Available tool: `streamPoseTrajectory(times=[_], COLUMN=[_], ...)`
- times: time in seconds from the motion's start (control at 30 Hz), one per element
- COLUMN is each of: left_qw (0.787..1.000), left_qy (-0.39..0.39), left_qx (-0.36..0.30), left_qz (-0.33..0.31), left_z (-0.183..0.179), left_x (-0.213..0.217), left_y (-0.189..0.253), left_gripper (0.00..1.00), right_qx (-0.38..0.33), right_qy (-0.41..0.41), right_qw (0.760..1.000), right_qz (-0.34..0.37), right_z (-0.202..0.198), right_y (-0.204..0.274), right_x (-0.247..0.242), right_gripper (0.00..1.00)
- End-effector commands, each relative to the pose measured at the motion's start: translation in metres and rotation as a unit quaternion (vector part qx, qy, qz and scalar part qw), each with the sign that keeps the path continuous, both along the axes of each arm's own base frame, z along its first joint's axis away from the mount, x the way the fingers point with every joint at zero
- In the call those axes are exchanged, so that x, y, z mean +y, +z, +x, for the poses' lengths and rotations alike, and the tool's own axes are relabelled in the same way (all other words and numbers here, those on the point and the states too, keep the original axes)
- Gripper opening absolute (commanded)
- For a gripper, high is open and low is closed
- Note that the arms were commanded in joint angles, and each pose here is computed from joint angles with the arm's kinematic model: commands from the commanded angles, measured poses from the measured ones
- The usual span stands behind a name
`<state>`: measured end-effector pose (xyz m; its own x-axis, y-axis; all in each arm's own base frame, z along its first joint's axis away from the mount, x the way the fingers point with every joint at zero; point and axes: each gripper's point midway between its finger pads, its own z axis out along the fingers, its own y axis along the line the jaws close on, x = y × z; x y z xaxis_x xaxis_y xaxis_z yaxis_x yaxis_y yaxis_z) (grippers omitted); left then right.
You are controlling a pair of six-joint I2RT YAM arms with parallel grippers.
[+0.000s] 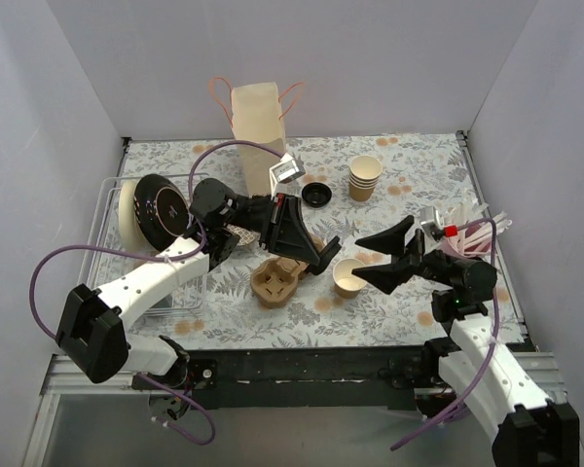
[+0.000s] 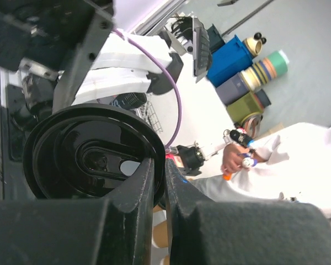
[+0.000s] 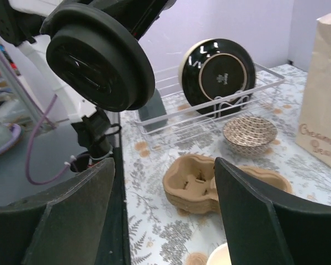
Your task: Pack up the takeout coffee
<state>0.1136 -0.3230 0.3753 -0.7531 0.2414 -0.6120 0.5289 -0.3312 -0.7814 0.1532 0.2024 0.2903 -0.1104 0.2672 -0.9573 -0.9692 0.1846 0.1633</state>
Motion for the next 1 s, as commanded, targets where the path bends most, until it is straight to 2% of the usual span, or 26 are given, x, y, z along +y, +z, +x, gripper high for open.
streamPoseTrajectory(times=[0.0,0.07,0.17,0.23,0.33,0.37,0.4,0.43,0.47,0.57,0.67,0.7,0.8,0.97], left_qw=[0.999,0.999,0.999,0.998,0.997,0.997,0.996,0.996,0.996,0.994,0.993,0.991,0.989,0.983], left_qy=[-0.034,-0.036,-0.035,-0.037,-0.044,-0.045,-0.049,-0.050,-0.052,-0.054,-0.058,-0.060,-0.068,-0.097], left_qx=[0.020,0.033,0.041,0.050,0.058,0.062,0.068,0.072,0.075,0.089,0.100,0.109,0.114,0.126], left_qz=[-0.012,-0.010,-0.009,-0.005,-0.003,0.000,0.006,0.009,0.012,0.026,0.040,0.051,0.063,0.087], left_z=[-0.012,-0.011,-0.010,-0.009,-0.012,-0.012,-0.014,-0.014,-0.015,-0.014,-0.015,-0.015,-0.017,-0.025], left_x=[0.010,0.008,0.006,0.004,0.001,0.000,-0.001,-0.002,-0.002,-0.003,-0.003,-0.004,-0.009,-0.014], left_y=[0.033,0.033,0.030,0.028,0.027,0.026,0.024,0.022,0.021,0.015,0.011,0.007,0.003,-0.006], left_gripper=[0.01,0.01,0.01,0.01,0.00,0.00,0.00,0.00,0.00,0.00,0.00,0.00,0.00,0.00], right_qx=[-0.073,-0.067,-0.076,-0.089,-0.140,-0.101,-0.151,-0.161,-0.131,-0.198,-0.199,-0.183,-0.156,-0.168], right_qy=[0.086,0.116,0.151,0.142,0.103,0.090,0.064,0.053,0.045,0.009,0.045,0.082,0.121,0.156], right_qw=[0.992,0.988,0.984,0.984,0.983,0.990,0.986,0.985,0.990,0.979,0.977,0.976,0.976,0.967], right_qz=[0.057,0.078,0.062,0.056,0.049,0.033,0.021,0.010,-0.012,-0.041,-0.068,-0.080,-0.095,-0.109], right_z=[-0.033,-0.044,-0.044,-0.035,-0.024,-0.011,-0.006,-0.002,0.005,0.010,0.003,-0.002,-0.006,-0.018], right_y=[0.047,0.057,0.066,0.069,0.075,0.070,0.074,0.074,0.068,0.072,0.071,0.066,0.058,0.051], right_x=[0.004,0.007,0.018,0.022,0.022,0.025,0.024,0.024,0.025,0.020,0.023,0.026,0.031,0.035], right_gripper=[0.81,0.81,0.82,0.82,0.82,0.82,0.83,0.83,0.83,0.85,0.85,0.83,0.80,0.79])
